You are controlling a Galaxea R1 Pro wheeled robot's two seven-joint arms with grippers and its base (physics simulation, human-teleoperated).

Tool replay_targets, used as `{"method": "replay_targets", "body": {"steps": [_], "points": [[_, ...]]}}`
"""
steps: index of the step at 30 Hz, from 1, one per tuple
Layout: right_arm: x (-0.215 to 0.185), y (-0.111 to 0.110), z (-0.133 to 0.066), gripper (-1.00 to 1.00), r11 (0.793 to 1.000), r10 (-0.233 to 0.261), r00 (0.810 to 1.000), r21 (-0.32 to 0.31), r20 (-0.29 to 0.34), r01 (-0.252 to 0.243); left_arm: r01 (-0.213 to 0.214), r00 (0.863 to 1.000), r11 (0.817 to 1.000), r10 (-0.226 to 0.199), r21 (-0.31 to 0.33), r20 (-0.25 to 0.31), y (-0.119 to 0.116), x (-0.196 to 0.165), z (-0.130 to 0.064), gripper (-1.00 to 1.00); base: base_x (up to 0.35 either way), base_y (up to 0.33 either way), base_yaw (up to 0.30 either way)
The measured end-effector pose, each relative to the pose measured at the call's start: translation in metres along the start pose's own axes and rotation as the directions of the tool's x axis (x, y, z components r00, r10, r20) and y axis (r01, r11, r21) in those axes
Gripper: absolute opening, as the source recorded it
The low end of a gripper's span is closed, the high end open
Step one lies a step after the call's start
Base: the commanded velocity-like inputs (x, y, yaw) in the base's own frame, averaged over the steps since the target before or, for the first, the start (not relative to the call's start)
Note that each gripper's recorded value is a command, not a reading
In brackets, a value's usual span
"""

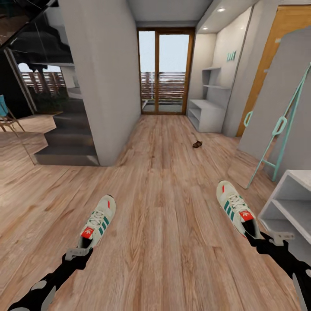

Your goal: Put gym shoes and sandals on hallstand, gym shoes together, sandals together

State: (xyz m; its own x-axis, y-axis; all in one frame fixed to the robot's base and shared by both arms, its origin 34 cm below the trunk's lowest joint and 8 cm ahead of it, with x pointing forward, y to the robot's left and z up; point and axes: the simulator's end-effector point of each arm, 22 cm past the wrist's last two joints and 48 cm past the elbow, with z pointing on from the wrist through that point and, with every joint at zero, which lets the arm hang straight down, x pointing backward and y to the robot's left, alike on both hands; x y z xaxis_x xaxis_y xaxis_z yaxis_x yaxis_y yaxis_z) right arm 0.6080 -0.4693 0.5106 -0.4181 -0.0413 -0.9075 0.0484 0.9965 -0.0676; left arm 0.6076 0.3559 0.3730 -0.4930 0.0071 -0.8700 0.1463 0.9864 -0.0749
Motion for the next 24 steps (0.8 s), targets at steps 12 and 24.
{"method": "replay_targets", "body": {"steps": [12,24], "points": [[0.081,0.082,0.01,-1.0,0.991,0.134,0.991,-0.02,0.004,-0.134,0.004,1.0,1.0,-0.004,0.0,-0.002,-0.002,0.001,0.0,-1.0,0.341,0.0,-0.016],[0.106,0.095,0.009,-1.0,0.981,0.177,0.984,0.074,0.002,-0.177,0.009,1.0,1.0,-0.009,-0.023,-0.003,0.001,0.003,0.001,-1.0,0.341,0.0,0.0]]}}
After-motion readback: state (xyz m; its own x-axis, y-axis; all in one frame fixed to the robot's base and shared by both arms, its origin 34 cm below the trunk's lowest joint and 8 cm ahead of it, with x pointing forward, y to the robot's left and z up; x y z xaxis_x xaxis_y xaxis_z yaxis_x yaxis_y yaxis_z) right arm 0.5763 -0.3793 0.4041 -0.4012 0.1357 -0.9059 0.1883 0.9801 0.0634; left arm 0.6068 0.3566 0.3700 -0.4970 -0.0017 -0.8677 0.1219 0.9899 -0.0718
